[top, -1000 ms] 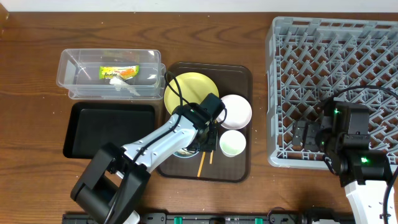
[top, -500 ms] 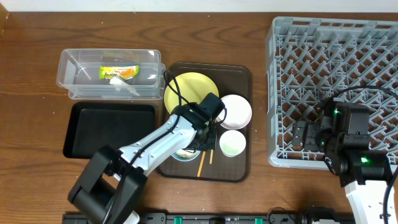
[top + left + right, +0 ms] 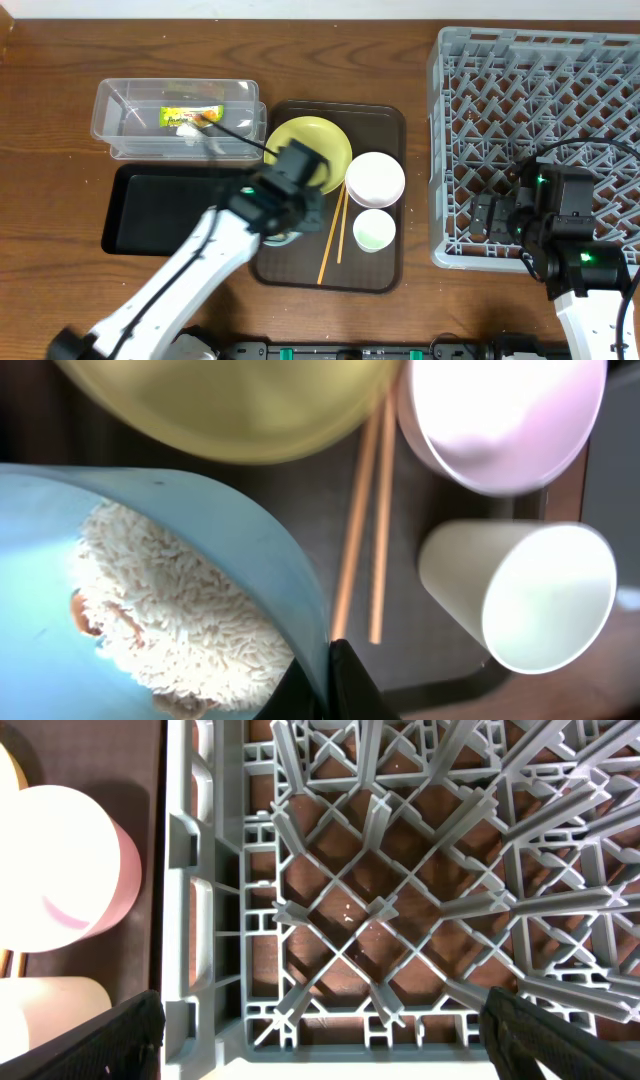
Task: Sort waste into correct bins and load items into the dishwasher rack
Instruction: 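Grasp the light-blue rice bowl rim with the left gripper and lift, then tip the light-blue bowl over the black tray to dump the rice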
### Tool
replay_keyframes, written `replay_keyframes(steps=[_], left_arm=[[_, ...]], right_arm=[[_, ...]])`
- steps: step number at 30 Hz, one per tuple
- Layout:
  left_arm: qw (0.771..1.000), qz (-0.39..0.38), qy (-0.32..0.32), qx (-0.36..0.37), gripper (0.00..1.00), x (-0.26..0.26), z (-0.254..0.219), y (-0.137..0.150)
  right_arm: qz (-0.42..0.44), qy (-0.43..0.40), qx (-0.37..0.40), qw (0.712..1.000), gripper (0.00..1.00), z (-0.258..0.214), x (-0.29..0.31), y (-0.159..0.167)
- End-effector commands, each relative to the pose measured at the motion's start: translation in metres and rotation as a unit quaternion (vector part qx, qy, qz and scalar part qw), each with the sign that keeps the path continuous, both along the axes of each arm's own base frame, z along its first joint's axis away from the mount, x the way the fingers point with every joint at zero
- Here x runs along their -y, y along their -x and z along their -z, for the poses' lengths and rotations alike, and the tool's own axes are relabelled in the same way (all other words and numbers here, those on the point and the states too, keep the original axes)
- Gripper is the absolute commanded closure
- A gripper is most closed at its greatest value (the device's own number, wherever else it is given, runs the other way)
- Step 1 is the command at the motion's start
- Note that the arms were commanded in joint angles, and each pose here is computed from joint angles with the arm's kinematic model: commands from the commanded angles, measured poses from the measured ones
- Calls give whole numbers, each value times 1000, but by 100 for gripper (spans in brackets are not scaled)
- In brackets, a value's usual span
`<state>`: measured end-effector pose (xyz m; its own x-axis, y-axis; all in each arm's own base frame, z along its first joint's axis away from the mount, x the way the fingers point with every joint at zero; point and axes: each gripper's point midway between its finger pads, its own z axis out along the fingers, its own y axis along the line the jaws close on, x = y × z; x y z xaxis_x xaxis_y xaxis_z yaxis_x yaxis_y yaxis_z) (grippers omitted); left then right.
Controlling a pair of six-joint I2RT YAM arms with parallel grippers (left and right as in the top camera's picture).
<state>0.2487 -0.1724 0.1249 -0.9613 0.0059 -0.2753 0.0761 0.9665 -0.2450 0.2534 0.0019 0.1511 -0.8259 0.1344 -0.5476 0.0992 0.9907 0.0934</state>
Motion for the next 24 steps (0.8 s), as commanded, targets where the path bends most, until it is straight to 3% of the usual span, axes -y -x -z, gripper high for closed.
replay_keyframes(steps=[1, 4, 13, 18, 24], left_arm=[[999, -26, 7, 41, 94, -27, -26, -16], [998, -31, 34, 50, 94, -46, -36, -23], [978, -36, 207, 15, 94, -85, -36, -39], [941, -21, 336, 19, 94, -96, -43, -50], [894, -57, 444, -7, 94, -115, -35, -58]], right_arm=[[-2, 1, 9, 1000, 1, -7, 1, -3], [-2, 1, 9, 1000, 1, -7, 1, -3], [-2, 1, 9, 1000, 1, -7, 1, -3], [-2, 1, 9, 1000, 1, -7, 1, -3], [0, 4, 9, 1000, 1, -7, 2, -3]])
